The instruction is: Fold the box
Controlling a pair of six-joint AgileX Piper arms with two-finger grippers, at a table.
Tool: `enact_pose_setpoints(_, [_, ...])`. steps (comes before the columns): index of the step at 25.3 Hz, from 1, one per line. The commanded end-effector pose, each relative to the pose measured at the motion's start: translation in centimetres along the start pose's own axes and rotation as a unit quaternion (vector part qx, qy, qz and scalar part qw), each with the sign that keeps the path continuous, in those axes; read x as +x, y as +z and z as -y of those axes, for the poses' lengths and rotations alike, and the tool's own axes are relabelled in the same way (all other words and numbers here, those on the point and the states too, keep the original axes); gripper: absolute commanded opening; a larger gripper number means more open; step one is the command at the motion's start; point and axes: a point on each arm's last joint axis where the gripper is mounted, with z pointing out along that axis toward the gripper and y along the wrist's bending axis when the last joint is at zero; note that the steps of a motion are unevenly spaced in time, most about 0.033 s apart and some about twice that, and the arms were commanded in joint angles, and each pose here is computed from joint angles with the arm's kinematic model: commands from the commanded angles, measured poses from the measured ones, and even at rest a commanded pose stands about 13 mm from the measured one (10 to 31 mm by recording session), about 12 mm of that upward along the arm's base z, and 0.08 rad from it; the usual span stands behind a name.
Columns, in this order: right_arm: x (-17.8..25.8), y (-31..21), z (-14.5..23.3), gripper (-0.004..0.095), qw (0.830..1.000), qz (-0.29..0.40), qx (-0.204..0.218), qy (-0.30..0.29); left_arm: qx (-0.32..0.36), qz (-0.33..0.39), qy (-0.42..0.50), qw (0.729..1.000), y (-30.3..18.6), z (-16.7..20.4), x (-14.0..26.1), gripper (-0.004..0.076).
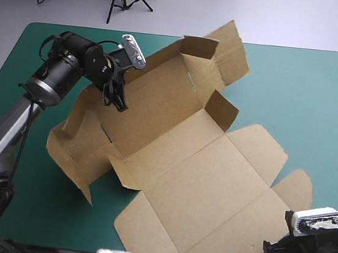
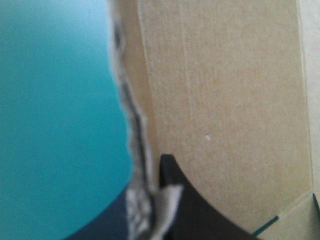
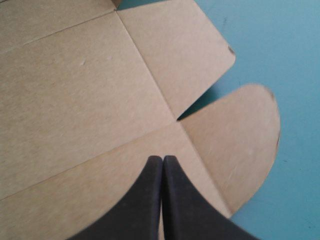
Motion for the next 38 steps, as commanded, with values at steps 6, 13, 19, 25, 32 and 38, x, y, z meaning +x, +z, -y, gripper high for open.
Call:
enact_pose_setpoints(6, [-1.1, -0.2, 0.2, -0.0017, 0.999, 0.031, 0.006, 0.005, -0.117, 0.138, 0.1, 0.978, -4.2, 1.9, -4.8, -0.0008])
enact_pose_setpoints(13, [-1.1, -0.2, 0.2, -0.0017, 0.999, 0.03, 0.006, -0.011, -0.16, 0.168, 0.191, 0.954, -6.4, 5.3, -7.0, -0.0008])
enact_pose_setpoints(19, [-1.1, -0.2, 0.2, -0.0017, 0.999, 0.03, 0.006, -0.011, -0.206, 0.177, 0.261, 0.926, -7.1, 8.0, -8.2, -0.0008])
enact_pose_setpoints(25, [-1.6, -0.7, 0.2, -0.0016, 0.999, 0.041, 0.009, -0.007, -0.236, 0.192, 0.298, 0.905, -5.8, 10.5, -8.7, -0.0008])
enact_pose_setpoints(32, [-7.6, -3.3, 1.3, -0.0016, 0.997, 0.073, 0.025, -0.004, -0.273, 0.222, 0.315, 0.881, -2.5, 13.5, -7.0, -0.0008])
enact_pose_setpoints(38, [-15.5, -3.3, 3.4, -0.0017, 0.997, 0.071, 0.02, -0.007, -0.311, 0.224, 0.286, 0.878, -0.4, 14.0, -5.5, -0.0008])
